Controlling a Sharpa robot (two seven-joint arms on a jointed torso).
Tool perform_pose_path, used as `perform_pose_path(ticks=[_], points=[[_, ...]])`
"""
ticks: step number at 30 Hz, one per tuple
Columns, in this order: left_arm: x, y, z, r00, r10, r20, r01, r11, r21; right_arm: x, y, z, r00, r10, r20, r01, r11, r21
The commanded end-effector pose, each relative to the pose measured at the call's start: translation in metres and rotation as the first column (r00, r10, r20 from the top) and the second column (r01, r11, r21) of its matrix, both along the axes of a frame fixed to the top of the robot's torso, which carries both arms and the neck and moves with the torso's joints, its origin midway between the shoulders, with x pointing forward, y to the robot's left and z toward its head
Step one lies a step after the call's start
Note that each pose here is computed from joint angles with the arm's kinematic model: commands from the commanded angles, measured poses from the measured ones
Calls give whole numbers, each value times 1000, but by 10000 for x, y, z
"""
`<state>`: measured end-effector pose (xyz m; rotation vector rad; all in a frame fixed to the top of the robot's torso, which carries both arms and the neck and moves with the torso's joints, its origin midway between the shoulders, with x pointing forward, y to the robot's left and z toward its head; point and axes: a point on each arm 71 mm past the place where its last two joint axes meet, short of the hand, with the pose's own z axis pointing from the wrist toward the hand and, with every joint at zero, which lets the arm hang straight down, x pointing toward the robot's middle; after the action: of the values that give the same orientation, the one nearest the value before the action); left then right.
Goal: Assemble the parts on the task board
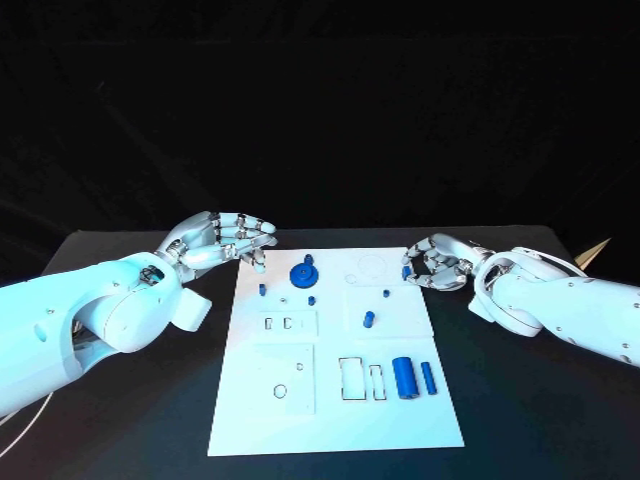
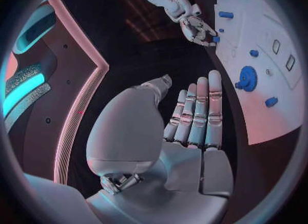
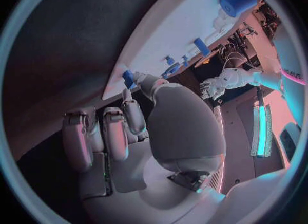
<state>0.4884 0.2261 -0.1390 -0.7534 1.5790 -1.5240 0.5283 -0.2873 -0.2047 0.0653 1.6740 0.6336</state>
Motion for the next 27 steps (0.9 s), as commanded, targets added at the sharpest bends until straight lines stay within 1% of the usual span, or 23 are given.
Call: perform_pose_path(ticks=[1,27], points=[[-12,-23,9,1000,-21,2,21,1000,-10,3,17,-22,1000,5,-20,-5,1000,-9],[-13,-15,2,1000,-23,-6,23,1000,-7,3,47,-66,999,9,-45,-10,1000,-19]])
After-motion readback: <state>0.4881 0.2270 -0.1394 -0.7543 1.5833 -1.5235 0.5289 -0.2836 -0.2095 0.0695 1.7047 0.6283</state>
